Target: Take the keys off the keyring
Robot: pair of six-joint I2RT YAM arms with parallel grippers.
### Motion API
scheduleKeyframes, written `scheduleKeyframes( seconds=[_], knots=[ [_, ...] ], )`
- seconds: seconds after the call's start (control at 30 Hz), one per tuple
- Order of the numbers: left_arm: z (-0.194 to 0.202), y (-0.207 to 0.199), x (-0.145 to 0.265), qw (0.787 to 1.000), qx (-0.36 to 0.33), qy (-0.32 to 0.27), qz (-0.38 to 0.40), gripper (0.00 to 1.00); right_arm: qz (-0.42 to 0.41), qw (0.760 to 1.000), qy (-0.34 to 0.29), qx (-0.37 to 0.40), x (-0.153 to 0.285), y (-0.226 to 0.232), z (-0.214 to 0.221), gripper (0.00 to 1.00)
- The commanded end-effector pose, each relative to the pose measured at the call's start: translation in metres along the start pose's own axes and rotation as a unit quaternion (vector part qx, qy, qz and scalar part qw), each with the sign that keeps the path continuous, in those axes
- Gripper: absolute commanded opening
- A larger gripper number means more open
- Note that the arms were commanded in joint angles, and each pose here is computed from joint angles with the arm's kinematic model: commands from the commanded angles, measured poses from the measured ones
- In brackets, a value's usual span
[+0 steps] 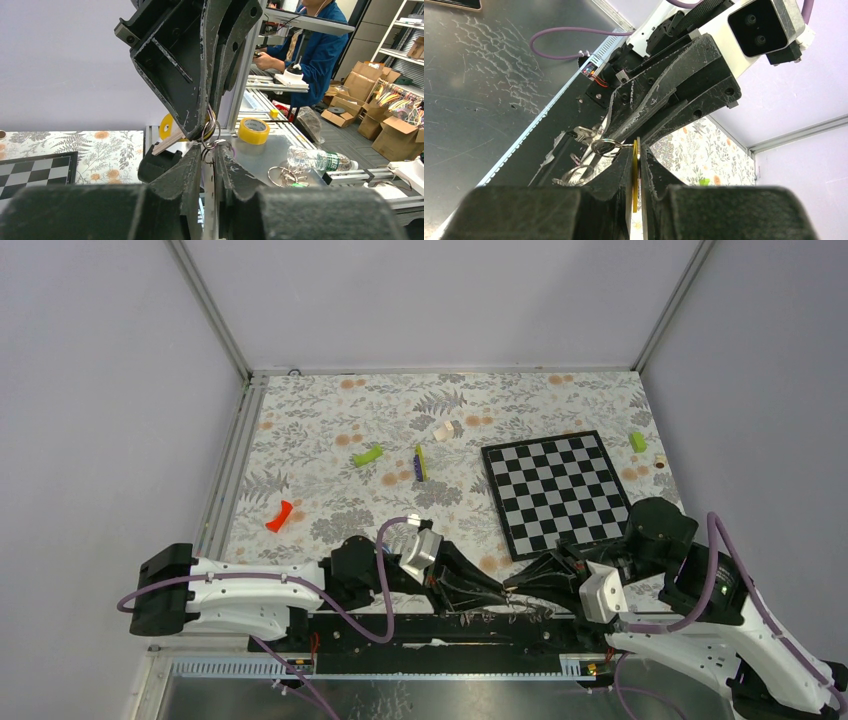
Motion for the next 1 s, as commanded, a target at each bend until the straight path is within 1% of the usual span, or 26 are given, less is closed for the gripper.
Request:
scheduleKeyframes(
  seconds=[0.0, 0.37, 0.97],
  knots=[
    [-0.025, -0.015, -0.007, 0.998, -0.014, -0.043, 0.04, 0.13, 0.022, 0.999, -0.011, 0.028, 0.002, -0.007, -0.008, 0.0],
    [-0.023, -0.016, -0.006, 0.998, -0.005, -0.038, 0.045, 0.0, 0.051, 0.998, -0.006, 0.046, 0.01, -0.009, -0.013, 0.0],
    [-0.021, -0.017, -0.001, 0.999, 0.007, -0.027, 0.032, 0.0, 0.082, 0.995, 0.002, 0.063, 0.023, -0.007, -0.024, 0.0]
  ],
)
Point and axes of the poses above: each gripper's point midway between its finger pads, its own x axis back along the fingers, its own y axis along the line the jaws close on, z = x × y, the point moved 8 cm from there along x, back along the fingers, and after that the axes turned 11 degrees about x, right-handed, at the moved point
